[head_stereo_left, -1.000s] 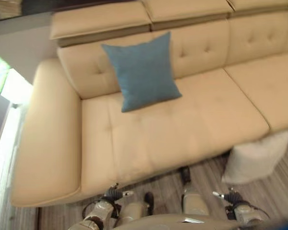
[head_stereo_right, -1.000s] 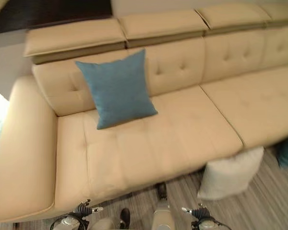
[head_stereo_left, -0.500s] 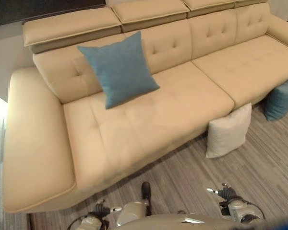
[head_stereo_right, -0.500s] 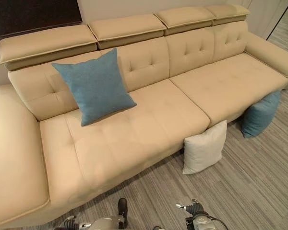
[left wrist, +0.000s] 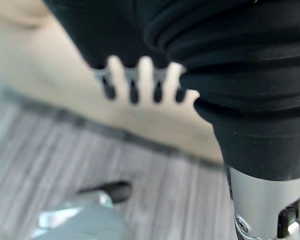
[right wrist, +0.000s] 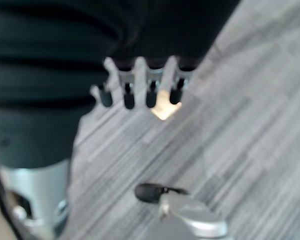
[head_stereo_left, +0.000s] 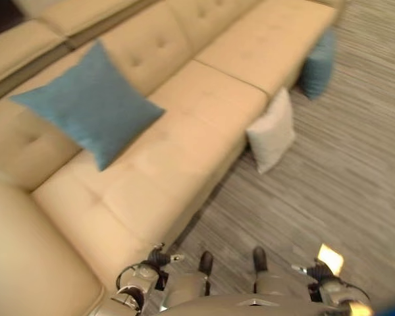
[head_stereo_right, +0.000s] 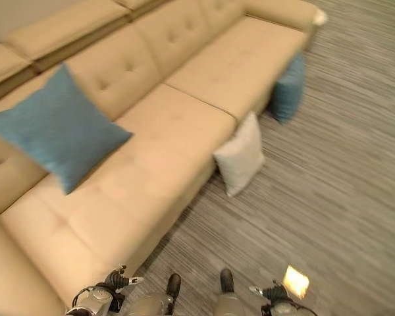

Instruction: Pick up all the scattered cushions and arrange them neatly on the sofa.

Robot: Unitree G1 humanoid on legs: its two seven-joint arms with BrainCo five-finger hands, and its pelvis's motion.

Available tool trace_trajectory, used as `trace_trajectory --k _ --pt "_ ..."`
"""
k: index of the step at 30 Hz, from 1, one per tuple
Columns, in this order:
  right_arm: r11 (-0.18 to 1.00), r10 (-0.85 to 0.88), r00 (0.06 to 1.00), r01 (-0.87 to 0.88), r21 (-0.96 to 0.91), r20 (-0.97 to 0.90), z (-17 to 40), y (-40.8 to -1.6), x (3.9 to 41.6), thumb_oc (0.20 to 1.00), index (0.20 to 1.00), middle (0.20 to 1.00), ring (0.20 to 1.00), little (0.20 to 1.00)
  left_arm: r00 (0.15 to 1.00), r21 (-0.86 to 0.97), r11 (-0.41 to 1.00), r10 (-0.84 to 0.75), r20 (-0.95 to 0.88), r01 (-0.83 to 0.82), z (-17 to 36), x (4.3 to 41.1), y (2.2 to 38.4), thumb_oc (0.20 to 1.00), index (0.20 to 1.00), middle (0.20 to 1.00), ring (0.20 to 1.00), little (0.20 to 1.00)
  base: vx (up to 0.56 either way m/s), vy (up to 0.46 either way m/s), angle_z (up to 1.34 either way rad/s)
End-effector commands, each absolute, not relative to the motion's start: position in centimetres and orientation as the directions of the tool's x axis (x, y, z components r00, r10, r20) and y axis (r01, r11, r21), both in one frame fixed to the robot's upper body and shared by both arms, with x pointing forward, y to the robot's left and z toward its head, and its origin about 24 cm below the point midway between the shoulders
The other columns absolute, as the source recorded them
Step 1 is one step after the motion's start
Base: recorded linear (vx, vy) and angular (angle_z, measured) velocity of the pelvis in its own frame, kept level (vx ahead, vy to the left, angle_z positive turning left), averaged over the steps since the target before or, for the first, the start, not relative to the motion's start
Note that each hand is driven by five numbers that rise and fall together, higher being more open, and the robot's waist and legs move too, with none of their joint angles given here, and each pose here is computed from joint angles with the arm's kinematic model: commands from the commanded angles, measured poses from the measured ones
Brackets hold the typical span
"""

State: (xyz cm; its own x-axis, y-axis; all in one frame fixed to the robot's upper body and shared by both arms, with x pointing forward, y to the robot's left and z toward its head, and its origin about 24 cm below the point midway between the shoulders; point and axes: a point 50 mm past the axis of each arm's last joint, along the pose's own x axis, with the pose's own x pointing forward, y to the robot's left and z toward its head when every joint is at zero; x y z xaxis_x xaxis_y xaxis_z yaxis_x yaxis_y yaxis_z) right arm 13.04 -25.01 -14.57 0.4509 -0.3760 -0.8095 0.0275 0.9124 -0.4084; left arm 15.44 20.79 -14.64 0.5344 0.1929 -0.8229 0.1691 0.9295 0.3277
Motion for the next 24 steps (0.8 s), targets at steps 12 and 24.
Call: trace_trajectory --k 12,24 --pt "0.883 -0.439 0.428 0.045 -0.466 -0.790 -14.2 -27.2 12.1 1.000 1.000 1.000 1.000 1.000 0.523 0.368 0.914 0.233 -0.820 0.171 -14.6 14.8 22.3 1.000 1.000 1.000 1.000 1.000 0.00 -0.057 -0.87" --pt "0.882 -0.431 0.411 0.005 -0.471 -0.803 -14.9 -26.1 10.5 1.000 1.000 1.000 1.000 1.000 0.550 0.335 0.921 0.179 -0.816 0.197 -14.6 15.5 20.6 1.000 1.000 1.000 1.000 1.000 0.19 -0.081 -0.10"
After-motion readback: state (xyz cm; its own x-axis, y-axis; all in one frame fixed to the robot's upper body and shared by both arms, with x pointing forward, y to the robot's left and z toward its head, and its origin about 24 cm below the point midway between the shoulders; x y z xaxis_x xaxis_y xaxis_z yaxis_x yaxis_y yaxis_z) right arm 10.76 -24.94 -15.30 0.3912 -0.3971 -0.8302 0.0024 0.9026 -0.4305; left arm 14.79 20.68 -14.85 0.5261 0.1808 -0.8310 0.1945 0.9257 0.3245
